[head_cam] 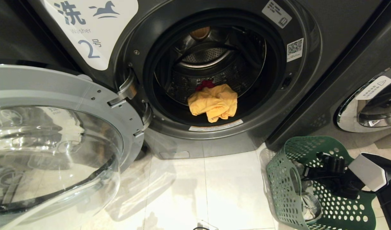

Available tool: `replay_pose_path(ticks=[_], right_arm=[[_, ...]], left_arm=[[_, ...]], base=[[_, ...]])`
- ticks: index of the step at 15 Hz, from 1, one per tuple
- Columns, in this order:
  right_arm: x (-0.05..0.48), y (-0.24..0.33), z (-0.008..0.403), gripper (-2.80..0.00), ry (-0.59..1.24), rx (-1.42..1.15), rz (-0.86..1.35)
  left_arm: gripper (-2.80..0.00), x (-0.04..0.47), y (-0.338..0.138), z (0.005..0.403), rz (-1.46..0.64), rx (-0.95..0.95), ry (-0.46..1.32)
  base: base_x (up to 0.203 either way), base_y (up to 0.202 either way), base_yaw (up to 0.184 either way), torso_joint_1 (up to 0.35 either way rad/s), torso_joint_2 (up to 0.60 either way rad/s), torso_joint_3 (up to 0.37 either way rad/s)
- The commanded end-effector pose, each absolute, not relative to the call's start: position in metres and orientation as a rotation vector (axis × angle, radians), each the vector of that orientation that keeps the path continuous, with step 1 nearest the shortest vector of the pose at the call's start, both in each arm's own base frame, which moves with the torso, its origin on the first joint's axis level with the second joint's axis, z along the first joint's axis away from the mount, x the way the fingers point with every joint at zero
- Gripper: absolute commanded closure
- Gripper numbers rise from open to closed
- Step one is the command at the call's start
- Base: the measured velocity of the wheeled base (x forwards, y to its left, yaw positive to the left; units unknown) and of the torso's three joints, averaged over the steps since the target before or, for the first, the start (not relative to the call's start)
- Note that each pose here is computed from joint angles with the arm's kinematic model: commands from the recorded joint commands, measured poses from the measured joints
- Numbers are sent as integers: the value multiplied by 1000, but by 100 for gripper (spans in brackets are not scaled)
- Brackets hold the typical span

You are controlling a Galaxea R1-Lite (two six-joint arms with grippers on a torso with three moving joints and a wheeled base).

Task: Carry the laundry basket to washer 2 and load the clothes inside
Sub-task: Place the clothes into the washing machine

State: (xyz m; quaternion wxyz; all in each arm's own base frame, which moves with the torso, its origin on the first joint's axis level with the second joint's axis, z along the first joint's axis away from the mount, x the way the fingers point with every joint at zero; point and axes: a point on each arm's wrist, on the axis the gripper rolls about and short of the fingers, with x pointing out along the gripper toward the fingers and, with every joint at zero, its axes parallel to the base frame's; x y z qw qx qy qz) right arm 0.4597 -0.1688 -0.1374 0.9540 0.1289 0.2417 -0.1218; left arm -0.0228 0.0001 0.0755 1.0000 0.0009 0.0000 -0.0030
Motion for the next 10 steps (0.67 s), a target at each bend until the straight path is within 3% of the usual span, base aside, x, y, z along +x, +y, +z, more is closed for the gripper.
replay_pose_path(ticks=[1,10], right_arm=[[463,-171,-144,-280,477,260,-247],[479,-178,-158,-280,437,288,-253]], left_arm=[[0,-23,0,75,-6,2,0],[0,-23,0,75,-6,2,0]], base=[[0,0,0,0,0,0],[0,0,0,0,0,0]])
